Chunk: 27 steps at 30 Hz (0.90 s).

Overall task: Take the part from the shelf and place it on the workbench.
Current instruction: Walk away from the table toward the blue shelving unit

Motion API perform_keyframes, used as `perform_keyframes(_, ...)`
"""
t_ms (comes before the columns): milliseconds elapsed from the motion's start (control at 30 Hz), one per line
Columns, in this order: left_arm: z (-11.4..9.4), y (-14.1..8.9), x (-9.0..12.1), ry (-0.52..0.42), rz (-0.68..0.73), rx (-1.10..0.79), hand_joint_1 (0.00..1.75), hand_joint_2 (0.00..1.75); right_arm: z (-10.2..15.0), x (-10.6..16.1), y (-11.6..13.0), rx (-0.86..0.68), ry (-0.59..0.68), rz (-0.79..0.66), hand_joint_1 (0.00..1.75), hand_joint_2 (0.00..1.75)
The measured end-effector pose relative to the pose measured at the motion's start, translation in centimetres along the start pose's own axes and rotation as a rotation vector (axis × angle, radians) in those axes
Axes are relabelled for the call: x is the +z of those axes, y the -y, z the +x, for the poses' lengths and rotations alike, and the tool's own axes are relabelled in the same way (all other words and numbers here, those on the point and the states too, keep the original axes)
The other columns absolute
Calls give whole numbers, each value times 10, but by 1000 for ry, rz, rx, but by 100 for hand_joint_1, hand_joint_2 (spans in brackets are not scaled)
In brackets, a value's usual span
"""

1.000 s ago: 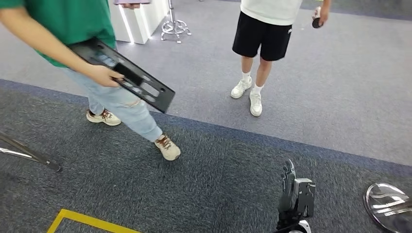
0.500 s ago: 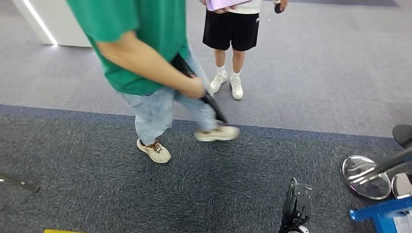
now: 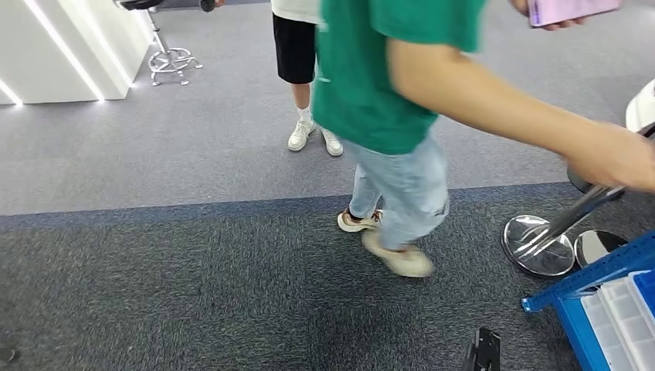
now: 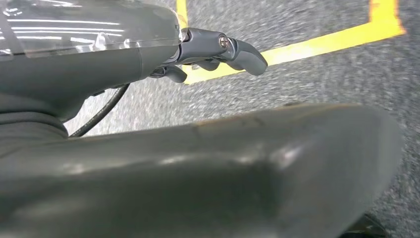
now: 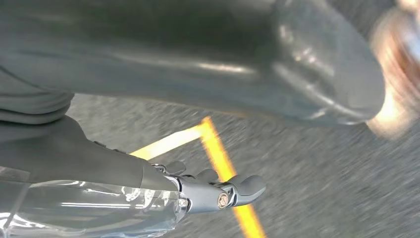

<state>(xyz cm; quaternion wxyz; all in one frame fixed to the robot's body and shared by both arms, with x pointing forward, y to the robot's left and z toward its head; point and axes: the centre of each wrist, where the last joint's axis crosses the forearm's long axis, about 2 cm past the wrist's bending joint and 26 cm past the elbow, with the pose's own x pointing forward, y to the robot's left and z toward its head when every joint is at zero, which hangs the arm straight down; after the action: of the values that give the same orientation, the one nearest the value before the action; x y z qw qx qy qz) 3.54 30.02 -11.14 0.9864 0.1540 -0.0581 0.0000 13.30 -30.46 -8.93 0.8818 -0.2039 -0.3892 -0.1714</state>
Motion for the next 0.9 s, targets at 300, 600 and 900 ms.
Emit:
perform_keyframes(300, 3, 0, 0, 15, -16, -10, 0, 0, -17, 0, 27, 27, -177, -92, 0, 0)
perform_keyframes(600, 8, 0, 0, 23, -16, -10, 0, 0, -27, 3, 39, 26, -238, -124, 0, 0)
perform_keyframes(900, 4, 1, 0, 16, -15, -6, 0, 0, -29, 4, 40, 19, -260, -132, 0, 0)
